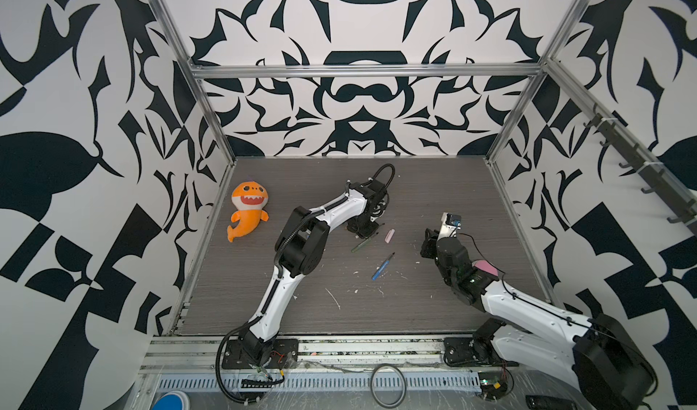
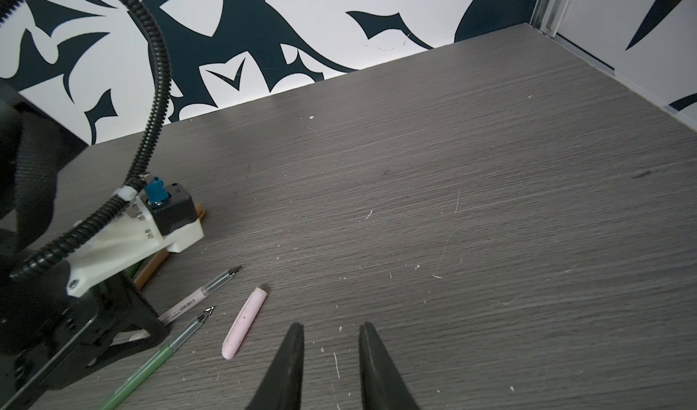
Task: Insert the pens into the pen caps
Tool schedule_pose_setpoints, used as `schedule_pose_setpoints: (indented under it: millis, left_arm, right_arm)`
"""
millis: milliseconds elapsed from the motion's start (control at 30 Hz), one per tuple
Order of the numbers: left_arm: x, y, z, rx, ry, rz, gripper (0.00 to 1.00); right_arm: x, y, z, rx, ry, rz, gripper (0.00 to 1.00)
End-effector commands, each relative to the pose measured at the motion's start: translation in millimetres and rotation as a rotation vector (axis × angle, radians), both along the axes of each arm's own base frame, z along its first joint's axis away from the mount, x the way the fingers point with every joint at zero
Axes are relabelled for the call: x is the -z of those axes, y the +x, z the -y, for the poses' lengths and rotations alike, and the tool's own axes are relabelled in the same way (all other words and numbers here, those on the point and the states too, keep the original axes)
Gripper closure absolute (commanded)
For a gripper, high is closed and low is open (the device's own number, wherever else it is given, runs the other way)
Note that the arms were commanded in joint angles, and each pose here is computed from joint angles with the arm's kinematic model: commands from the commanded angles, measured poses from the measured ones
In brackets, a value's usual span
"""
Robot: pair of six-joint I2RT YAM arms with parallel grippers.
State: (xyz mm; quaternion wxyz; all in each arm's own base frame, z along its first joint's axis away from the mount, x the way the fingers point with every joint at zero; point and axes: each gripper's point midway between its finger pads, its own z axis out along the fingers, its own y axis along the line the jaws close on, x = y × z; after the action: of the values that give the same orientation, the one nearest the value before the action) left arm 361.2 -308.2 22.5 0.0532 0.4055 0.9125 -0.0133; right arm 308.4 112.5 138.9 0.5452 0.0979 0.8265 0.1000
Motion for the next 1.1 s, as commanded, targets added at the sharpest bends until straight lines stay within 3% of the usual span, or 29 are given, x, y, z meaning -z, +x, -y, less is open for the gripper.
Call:
schedule_pose_setpoints:
  millis: [0, 200, 500, 633, 900, 1067]
  left_arm:
    - [14.7, -13.0, -7.6, -0.006, 0.021, -0.065, 0.73]
    - [8.4, -13.8, -6.9, -0.014, 0.002, -0.054, 0.85]
    - [-34.1, 2.0, 12.8, -0.025, -0.174, 0.096, 0.9]
    - [-84.0, 7.9, 19.9, -0.049, -0.299, 0.211, 0.94]
    - [-191.4, -23.7, 25.3, -0.024, -0.652, 0.391, 0.93]
    - [-215.2, -42.3, 13.6, 0.041, -0.787, 0.574, 0.92]
  right_arm:
    - [-22.6, 7.9, -3.1, 0.007, 0.026, 0.055, 0.71]
    - [-22.2, 8.2, -3.3, 0.007, 0.024, 0.054, 0.71]
    - [-20.9, 8.4, -4.8, -0.002, 0.021, 0.049, 0.72]
    - [-23.7, 7.7, -7.4, -0.014, 0.041, 0.053, 0.71]
    - [-31.7, 7.0, -18.1, -0.079, 0.134, 0.036, 0.7]
    - [-86.2, -4.3, -53.0, -0.299, 0.325, 0.04, 0.75]
